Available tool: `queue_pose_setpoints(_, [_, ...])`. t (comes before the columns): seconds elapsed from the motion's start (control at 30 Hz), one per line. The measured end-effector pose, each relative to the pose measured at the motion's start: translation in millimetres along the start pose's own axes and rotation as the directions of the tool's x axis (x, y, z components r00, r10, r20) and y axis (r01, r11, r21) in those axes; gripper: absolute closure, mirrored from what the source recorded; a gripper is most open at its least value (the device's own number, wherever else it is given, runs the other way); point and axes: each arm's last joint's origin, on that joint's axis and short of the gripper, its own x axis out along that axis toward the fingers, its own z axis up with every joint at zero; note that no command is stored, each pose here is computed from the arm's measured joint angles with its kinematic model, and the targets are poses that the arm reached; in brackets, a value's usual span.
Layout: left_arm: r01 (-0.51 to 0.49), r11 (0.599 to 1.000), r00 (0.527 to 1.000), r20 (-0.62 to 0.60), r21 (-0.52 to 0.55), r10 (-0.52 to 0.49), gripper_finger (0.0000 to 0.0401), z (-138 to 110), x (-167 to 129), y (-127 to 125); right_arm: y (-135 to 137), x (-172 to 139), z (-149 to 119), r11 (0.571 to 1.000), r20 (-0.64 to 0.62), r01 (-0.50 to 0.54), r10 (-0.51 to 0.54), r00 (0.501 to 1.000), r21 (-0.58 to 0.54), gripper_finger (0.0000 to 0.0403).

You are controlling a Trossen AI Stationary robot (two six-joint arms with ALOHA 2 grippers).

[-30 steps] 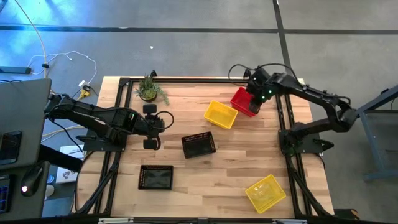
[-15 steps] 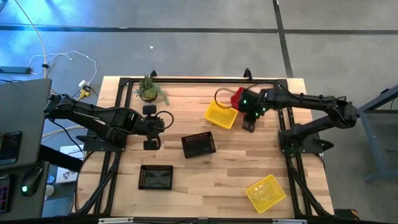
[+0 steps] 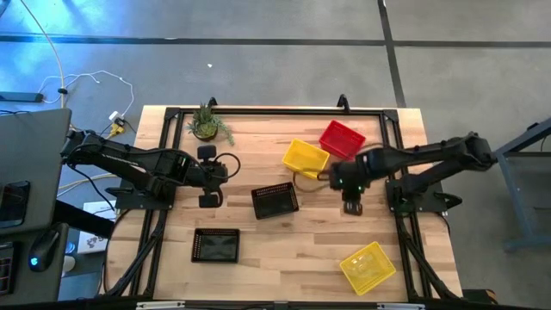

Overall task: Stack baskets by color
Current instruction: Stack the yellow bin on top of the yellow bin stack

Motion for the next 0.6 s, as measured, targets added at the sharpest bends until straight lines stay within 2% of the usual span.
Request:
queue_pose_setpoints(0.1, [0.0,1.0,1.0,0.001,-0.004,0.0,0.0286,0,0,0,18,2,-5,1.0,-0.015,-0.016,0.016,1.0,-0.024,0.0314])
queue_pose_setpoints(0.33, [0.003,1.0,0.999,0.049,-0.024,-0.002,0.0286,5,0,0,54,6,-19,0.999,-0.042,-0.042,0.044,0.998,0.027,0.0314])
queue_pose_setpoints(0.6, [0.011,0.999,0.995,0.102,-0.047,-0.006,0.0286,10,-1,-1,95,7,-30,0.996,0.071,-0.092,0.093,0.993,-0.023,0.0314])
